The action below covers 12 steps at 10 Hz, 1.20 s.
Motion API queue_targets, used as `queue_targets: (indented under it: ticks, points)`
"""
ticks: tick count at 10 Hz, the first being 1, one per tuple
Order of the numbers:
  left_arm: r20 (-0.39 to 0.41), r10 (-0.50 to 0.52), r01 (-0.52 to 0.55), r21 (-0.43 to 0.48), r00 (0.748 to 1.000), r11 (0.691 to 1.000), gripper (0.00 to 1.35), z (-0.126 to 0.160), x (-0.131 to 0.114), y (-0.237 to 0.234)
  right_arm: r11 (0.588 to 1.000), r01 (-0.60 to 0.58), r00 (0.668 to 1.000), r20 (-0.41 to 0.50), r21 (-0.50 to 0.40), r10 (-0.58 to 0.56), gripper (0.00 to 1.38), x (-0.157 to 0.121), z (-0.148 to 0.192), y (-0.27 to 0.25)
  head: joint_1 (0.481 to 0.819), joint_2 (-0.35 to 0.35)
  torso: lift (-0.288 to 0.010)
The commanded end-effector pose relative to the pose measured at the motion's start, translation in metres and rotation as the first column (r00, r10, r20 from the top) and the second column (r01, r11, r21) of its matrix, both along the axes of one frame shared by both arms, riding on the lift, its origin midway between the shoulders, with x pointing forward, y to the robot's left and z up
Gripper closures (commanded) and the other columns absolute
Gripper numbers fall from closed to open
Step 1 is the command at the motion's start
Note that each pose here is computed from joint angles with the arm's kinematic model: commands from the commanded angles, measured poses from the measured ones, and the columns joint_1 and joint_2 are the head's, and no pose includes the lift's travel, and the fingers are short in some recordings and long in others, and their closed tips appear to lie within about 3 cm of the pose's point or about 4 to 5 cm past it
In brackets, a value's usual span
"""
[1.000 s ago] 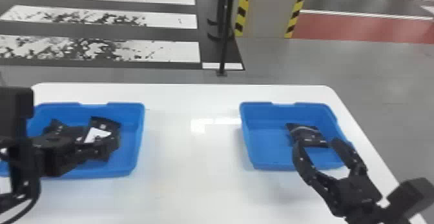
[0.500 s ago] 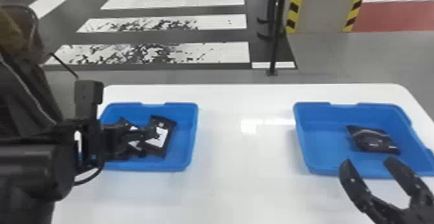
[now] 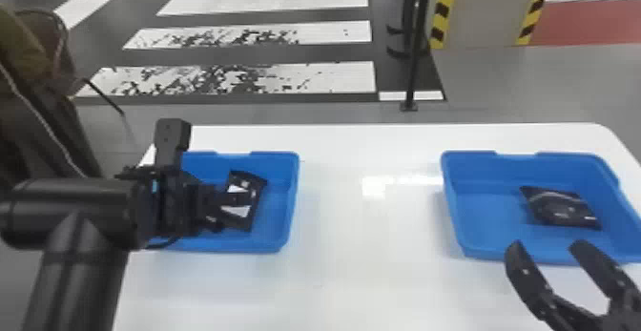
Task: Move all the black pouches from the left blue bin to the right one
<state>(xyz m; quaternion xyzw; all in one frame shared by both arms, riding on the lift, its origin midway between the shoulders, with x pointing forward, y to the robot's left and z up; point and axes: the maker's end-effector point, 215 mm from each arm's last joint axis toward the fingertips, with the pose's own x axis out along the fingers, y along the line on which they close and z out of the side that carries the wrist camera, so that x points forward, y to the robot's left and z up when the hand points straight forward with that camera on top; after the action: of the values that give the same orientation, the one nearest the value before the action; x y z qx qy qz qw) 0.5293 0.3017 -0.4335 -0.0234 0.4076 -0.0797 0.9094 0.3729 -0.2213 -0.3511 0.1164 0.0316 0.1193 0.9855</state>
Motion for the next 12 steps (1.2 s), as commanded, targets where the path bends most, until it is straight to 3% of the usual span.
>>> queue_targets:
  ticks: [1,5,6,7,9,11,12]
  points:
    - [-0.028,-0.013,0.013,-0.005,1.0,1.0,0.19,-0.009,0.005,-0.007,1.0,-0.003,1.0,-0.013,0.018,0.003,0.18,0.0,-0.005,0.002,0.695,0.1,-0.14]
    - [-0.088,-0.001,0.002,0.014,0.996,1.0,0.23,-0.027,0.007,-0.005,0.999,-0.005,1.0,-0.017,0.038,0.006,0.19,0.001,-0.007,0.003,0.695,0.091,-0.14]
    - [-0.102,0.007,-0.006,0.013,0.995,1.0,0.35,-0.031,0.01,-0.003,0.999,-0.006,1.0,-0.021,0.043,0.007,0.19,0.001,-0.009,0.003,0.695,0.093,-0.14]
    - [-0.129,0.013,-0.014,-0.001,0.991,1.0,0.57,-0.041,0.01,-0.004,0.999,-0.007,1.0,-0.023,0.045,0.008,0.19,0.002,-0.01,0.003,0.695,0.096,-0.14]
    - [-0.169,0.029,-0.028,0.011,0.985,1.0,0.74,-0.053,0.009,0.0,0.998,-0.011,0.999,-0.03,0.059,0.013,0.19,0.002,-0.013,0.004,0.695,0.098,-0.14]
    - [-0.193,0.048,-0.043,0.031,0.98,0.999,1.06,-0.061,0.007,0.007,0.998,-0.012,0.999,-0.033,0.066,0.014,0.19,0.003,-0.015,0.004,0.695,0.102,-0.14]
    - [-0.196,0.054,-0.045,0.051,0.979,0.998,1.11,-0.063,0.006,0.012,0.997,-0.012,0.999,-0.039,0.077,0.015,0.19,0.002,-0.017,0.005,0.695,0.107,-0.14]
